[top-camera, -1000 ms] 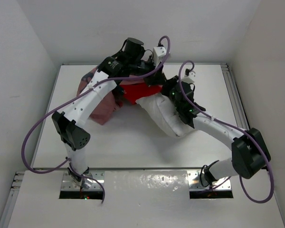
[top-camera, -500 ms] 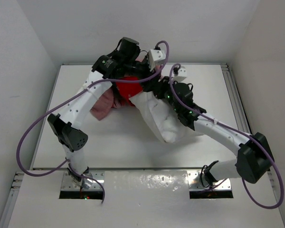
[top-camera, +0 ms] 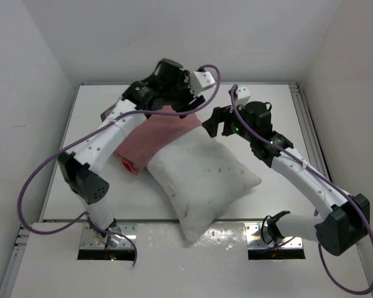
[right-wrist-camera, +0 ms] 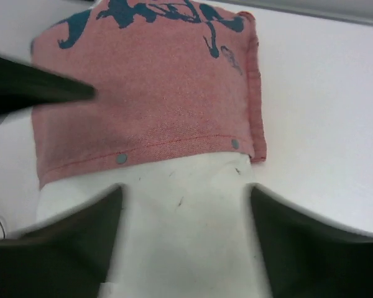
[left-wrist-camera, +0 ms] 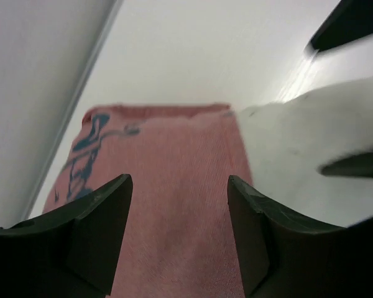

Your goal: Put the pillow into the pillowcase

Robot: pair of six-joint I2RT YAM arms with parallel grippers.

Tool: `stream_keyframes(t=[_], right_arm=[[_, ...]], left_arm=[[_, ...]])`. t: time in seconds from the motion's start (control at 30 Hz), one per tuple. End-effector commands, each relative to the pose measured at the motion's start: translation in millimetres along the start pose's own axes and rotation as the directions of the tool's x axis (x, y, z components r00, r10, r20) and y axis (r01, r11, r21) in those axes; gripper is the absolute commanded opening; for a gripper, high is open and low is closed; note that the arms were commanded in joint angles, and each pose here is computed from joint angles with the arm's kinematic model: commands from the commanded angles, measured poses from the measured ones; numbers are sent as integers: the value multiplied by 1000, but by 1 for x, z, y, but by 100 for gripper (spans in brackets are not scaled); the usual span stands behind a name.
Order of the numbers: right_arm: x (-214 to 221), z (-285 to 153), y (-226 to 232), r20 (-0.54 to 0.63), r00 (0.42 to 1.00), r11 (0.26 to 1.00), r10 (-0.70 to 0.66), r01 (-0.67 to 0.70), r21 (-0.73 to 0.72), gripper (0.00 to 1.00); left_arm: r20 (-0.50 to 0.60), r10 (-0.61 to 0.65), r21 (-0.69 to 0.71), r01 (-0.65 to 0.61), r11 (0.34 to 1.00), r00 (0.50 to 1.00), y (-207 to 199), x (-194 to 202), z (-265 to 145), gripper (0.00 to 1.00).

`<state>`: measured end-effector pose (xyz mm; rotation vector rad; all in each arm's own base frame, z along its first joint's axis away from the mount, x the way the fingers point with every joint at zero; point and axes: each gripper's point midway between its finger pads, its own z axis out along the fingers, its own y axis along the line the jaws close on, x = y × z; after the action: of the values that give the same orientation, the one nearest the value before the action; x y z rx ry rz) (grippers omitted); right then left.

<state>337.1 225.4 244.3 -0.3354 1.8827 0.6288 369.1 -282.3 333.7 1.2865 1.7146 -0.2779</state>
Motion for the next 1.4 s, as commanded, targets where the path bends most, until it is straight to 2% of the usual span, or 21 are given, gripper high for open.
stream_keyframes(t=[0.0,0.03,0.17,0.23,0.27,0.33,0.43,0.5,0.53,0.6,0.63,0.67,0.7,0.73,0.77,0.9,1.0,1.03,1.13,1.23,1.37], right_arm=[[9,-1,-14,-107,994,1000,9,-8,6,98],[13,-1,-13,-128,992,999,23,-27,-30,99],[41,6,-16,-206,977,993,53,-73,-88,99],[64,15,-24,-274,960,994,65,-86,-63,99],[72,18,-28,-295,953,995,74,-92,-48,99],[91,22,-27,-322,941,990,105,-130,-57,99],[98,26,-8,-257,957,974,135,-175,-142,99],[122,27,-3,-296,943,969,151,-200,-145,99],[129,28,1,-312,938,967,151,-206,-150,99],[143,31,7,-359,921,965,151,-216,-148,85],[149,33,7,-379,911,963,161,-230,-143,71],[144,35,11,-372,911,956,179,-250,-151,33],[133,37,18,-337,922,949,188,-259,-178,9],[124,37,22,-308,932,947,193,-259,-190,0],[112,39,27,-271,944,945,188,-249,-213,0],[32,38,65,-64,985,922,161,-173,-346,0],[-28,28,80,129,978,920,164,-104,-378,0],[-54,23,78,228,955,928,188,-97,-360,0],[-82,15,67,357,893,932,274,-156,-328,0],[-92,7,50,429,825,918,369,-251,-308,0],[-76,10,0,513,743,891,430,-442,-107,0]], left_arm=[[-305,52,-209,-120,971,951,29,61,35,61],[-324,49,-210,-122,970,945,30,67,37,69],[-323,74,-94,-110,989,944,11,88,49,85],[-312,68,-80,-98,992,948,0,93,60,86],[-365,64,-100,-108,989,929,-2,111,65,86],[-377,31,-192,-111,975,926,8,119,73,86],[-413,-35,-278,-89,956,910,22,144,72,82],[-420,-61,-275,-63,959,905,23,152,71,72],[-419,-66,-265,-52,963,906,21,153,69,57],[-404,-60,-192,-20,981,913,5,151,71,38],[-386,-59,-175,-10,985,921,2,146,69,20],[-369,-46,-130,-2,991,928,-10,138,70,11],[-337,-42,-121,1,993,941,-10,122,68,0],[-312,-31,-107,-3,994,949,-13,108,66,0],[-304,-7,-59,-12,998,953,-27,96,64,0],[-107,87,26,-85,996,990,-48,2,42,0],[-1,132,131,-130,983,991,-78,-35,26,0],[52,133,168,-140,976,990,-86,-50,17,0],[121,143,250,-170,953,982,-101,-67,5,0],[138,176,364,-215,906,975,-121,-57,-4,0],[99,99,469,-134,873,990,-128,-25,-7,0]])
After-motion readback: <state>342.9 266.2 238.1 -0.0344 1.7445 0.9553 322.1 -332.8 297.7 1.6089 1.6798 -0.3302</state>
